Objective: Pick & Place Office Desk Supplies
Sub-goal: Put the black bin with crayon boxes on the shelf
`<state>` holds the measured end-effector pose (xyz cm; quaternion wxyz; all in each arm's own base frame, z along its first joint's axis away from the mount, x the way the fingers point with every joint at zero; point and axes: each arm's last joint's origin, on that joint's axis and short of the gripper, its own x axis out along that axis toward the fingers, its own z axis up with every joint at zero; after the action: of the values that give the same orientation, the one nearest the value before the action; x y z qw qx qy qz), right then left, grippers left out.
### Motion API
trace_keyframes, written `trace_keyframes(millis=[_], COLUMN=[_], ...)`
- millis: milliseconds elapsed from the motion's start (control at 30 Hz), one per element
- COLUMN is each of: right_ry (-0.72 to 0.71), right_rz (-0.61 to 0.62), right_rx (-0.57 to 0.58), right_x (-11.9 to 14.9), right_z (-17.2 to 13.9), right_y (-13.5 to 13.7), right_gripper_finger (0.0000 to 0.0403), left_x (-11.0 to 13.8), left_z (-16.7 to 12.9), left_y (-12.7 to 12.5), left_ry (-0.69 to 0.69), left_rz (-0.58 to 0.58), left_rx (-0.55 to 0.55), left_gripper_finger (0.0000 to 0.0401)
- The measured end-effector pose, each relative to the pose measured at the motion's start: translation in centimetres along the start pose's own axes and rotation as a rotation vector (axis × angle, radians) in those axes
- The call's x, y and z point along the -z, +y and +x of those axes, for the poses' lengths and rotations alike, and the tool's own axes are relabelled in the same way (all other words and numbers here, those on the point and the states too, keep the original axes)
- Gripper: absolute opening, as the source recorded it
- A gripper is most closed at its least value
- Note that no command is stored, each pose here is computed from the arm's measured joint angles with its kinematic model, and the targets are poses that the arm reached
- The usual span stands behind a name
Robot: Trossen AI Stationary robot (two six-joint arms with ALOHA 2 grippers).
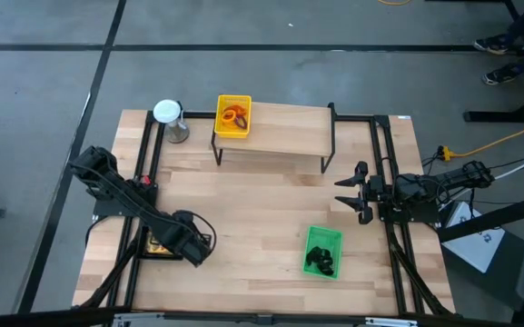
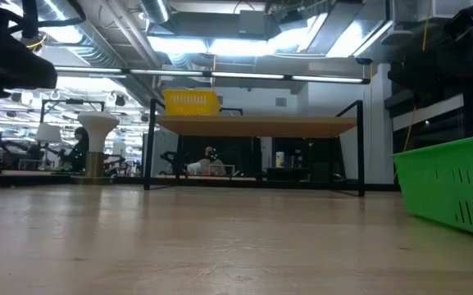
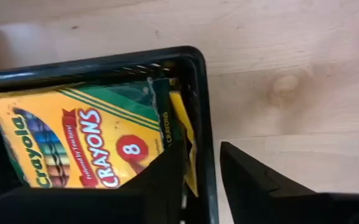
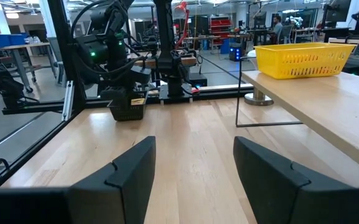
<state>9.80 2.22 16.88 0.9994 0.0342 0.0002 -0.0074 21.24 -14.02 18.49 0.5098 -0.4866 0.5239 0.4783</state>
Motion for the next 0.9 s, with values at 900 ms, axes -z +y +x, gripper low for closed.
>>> trace_keyframes(millis=[900], right_ry=[0.000], right_rz=[0.000], right_rx=[0.000], right_x=[0.0], right_z=[0.0], right_y=[0.0], right_gripper_finger=[0.0219], left_x=[-1.1], left_z=[-9.2], left_y=[-1.4], left_ry=[-0.199], left_rz=[0.153], left_rx=[0.361], left_gripper_finger=[0.0005])
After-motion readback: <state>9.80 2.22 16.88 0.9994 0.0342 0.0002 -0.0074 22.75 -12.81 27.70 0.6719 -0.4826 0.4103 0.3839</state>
